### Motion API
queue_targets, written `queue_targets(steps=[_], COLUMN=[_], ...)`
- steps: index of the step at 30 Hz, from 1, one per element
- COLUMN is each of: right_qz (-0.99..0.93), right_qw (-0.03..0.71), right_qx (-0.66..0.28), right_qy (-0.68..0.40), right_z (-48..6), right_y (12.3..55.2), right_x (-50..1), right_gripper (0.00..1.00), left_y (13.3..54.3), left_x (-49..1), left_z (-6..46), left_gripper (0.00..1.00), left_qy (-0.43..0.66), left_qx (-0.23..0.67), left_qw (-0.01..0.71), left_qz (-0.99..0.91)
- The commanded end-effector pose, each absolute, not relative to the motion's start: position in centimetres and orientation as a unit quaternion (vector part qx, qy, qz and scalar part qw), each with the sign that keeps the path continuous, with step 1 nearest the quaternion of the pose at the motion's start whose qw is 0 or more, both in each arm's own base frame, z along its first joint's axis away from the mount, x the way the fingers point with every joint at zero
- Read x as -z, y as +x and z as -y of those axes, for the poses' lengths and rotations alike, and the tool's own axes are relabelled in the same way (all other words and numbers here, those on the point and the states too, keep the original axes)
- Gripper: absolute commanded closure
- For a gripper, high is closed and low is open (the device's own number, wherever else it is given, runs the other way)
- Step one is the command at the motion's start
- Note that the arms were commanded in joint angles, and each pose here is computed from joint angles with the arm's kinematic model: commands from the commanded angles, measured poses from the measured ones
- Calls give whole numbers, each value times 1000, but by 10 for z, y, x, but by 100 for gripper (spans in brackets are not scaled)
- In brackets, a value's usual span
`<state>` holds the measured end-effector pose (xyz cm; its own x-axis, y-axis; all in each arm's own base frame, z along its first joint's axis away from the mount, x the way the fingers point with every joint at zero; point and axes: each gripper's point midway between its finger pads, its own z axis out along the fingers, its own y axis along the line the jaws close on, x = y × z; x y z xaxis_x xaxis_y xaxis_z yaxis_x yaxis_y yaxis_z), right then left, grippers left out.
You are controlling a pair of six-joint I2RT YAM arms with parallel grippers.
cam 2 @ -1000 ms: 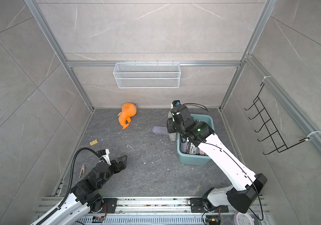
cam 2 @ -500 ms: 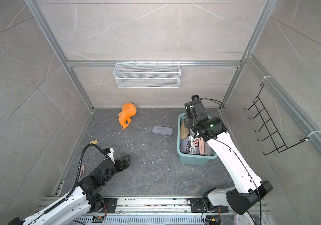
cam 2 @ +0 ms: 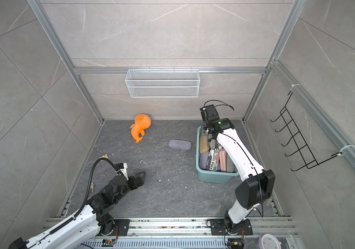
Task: Put the glasses cases into the storage boxes
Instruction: Place the glasses case in the storage box.
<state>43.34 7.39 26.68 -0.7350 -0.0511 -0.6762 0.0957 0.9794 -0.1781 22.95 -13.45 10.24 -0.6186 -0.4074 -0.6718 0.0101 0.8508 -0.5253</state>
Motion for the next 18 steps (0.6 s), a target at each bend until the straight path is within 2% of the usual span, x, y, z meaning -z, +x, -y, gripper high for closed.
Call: queue_targets(steps=[1,9,12,18], right_qz=[-942,-960,-963,-954], right_qw=[323,267,258,298], right_qx=[95,80,72,22], right_qy=[17,26,26,31], right_z=[-67,-63,-66,-76], right_y=[432,436,431,418], right_x=[-235,-191,-184,-226], right_gripper=[68,65,51,39], left_y=[234,239,243,262], left_x=[-124,-128,-129,-142], left_z=[139,147,154,176], left_gripper=[1,1,1,1], left_qy=[-100,-85,-75,-21], left_qx=[256,254,255,231], left_qw=[437,433,429,418], left_qz=[-856,-860,-863,-878])
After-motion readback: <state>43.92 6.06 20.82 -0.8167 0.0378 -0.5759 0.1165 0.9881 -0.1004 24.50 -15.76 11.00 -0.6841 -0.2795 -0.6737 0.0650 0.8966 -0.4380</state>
